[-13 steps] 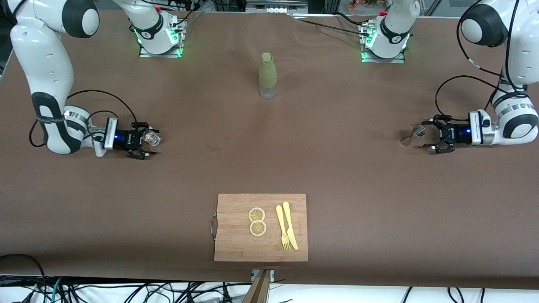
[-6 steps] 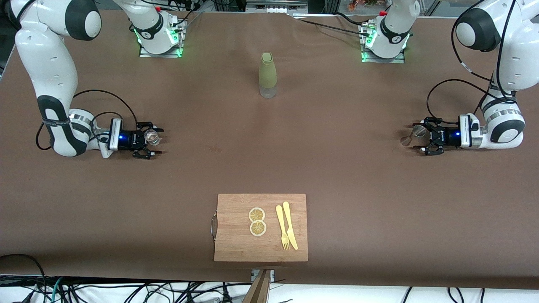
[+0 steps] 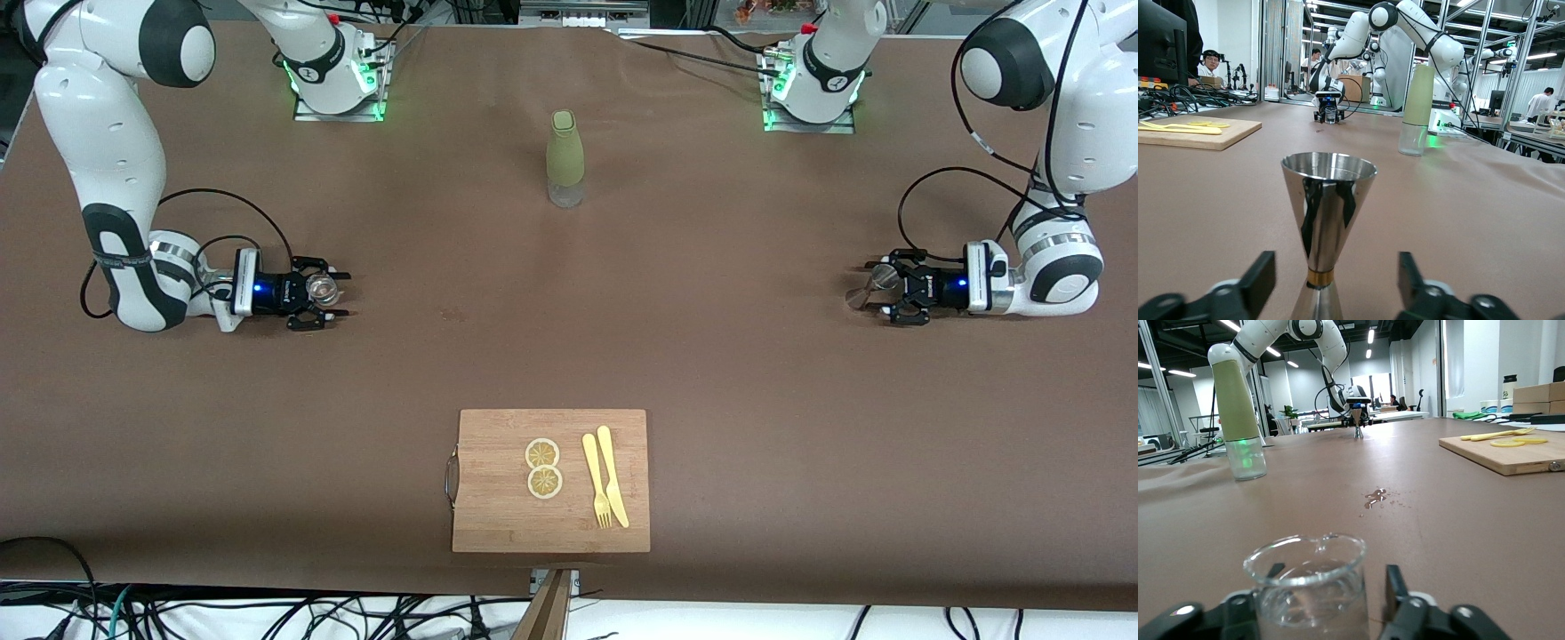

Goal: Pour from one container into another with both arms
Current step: 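Close the right gripper on the glass while the left gripper grips the jigger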

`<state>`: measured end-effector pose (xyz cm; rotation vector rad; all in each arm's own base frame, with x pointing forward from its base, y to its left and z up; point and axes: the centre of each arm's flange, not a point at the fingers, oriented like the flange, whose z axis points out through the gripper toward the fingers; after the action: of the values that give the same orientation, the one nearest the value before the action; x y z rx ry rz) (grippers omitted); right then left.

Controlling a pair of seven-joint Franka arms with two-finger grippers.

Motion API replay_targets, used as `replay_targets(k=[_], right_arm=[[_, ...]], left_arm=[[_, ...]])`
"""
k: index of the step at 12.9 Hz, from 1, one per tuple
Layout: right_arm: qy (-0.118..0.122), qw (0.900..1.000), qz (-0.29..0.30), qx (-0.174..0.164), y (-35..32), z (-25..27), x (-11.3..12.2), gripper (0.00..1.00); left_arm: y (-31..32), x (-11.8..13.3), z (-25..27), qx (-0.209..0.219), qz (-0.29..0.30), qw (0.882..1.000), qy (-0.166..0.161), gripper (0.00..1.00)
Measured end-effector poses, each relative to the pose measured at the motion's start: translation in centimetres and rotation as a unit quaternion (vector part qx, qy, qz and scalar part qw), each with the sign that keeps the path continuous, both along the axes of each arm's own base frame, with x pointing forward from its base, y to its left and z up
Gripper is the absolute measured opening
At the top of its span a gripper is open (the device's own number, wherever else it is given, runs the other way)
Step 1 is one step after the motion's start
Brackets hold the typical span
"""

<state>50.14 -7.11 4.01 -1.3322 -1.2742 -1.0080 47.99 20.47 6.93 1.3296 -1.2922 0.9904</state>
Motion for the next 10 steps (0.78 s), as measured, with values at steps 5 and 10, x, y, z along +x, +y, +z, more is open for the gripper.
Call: replay_targets(k=[5,10], right_arm=[[-0.010,1.000,0.009,-0.002,-0.1,0.5,0.9,0.21],[-0.023,0.999,0.023,0.011,0.4,2.3,3.3,0.15]], left_arm=[[-0.1,-0.2,-0.1,-0.001,0.000,1.000,0.002,0.64],[0.0,-0.2,-0.1,-0.002,0.000,1.000,-0.003,0.57]])
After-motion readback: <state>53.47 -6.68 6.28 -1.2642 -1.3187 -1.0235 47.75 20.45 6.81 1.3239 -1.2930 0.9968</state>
